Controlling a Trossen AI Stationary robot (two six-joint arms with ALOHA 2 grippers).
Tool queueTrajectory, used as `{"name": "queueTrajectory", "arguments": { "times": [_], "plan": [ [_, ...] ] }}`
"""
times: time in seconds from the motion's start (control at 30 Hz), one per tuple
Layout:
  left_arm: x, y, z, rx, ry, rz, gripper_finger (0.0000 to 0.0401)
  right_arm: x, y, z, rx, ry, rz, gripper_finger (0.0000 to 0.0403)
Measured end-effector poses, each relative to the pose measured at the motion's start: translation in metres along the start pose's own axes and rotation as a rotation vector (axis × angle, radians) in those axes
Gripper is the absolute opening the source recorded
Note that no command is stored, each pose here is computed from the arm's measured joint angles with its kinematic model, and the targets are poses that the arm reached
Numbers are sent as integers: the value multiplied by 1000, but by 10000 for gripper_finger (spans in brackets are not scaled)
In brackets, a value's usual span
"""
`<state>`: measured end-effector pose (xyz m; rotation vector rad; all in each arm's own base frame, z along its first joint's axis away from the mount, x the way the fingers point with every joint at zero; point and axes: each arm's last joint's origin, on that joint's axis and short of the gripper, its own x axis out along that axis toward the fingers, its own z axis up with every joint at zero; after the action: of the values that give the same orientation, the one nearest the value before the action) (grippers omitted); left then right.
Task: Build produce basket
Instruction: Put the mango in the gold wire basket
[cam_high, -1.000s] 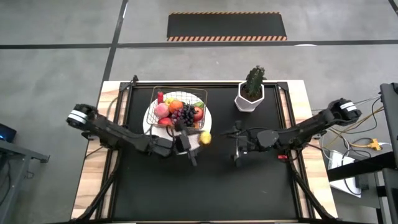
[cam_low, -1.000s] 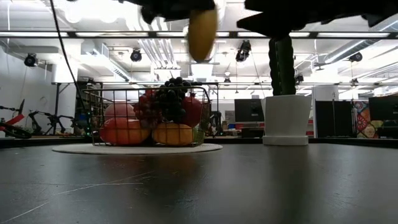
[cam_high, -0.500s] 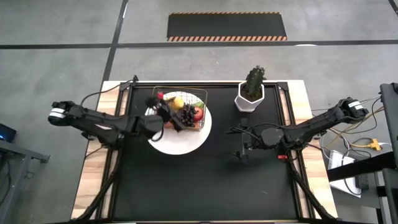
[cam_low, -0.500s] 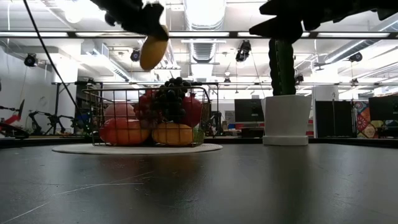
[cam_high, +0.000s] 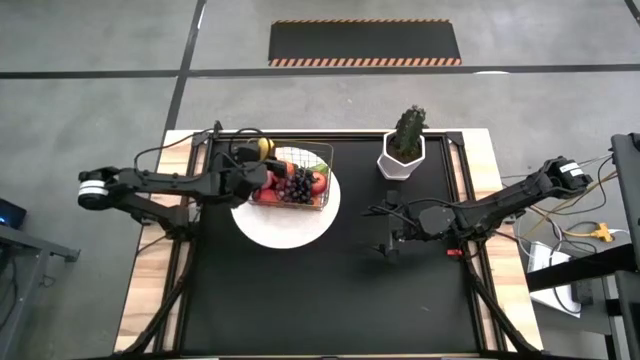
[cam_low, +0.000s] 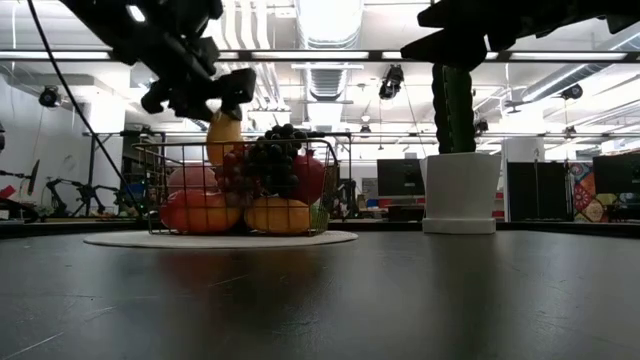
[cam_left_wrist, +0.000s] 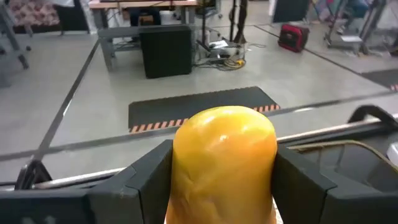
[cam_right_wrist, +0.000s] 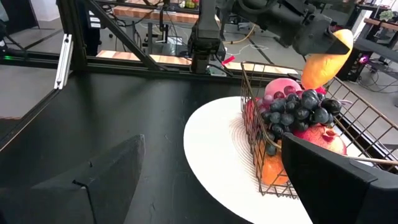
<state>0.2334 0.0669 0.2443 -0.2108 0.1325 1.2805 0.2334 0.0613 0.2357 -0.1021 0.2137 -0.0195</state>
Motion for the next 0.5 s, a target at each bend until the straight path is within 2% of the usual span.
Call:
{"name": "queueTrajectory", "arguments": {
  "times": [0.27,0.5],
  "plan": [
    [5,9,-13,-69,-25,79,206,0,0,0,-2,1,0,359],
    [7,11,-10,-121,-79,148,206,0,0,0,-2,1,0,359]
  ]
}}
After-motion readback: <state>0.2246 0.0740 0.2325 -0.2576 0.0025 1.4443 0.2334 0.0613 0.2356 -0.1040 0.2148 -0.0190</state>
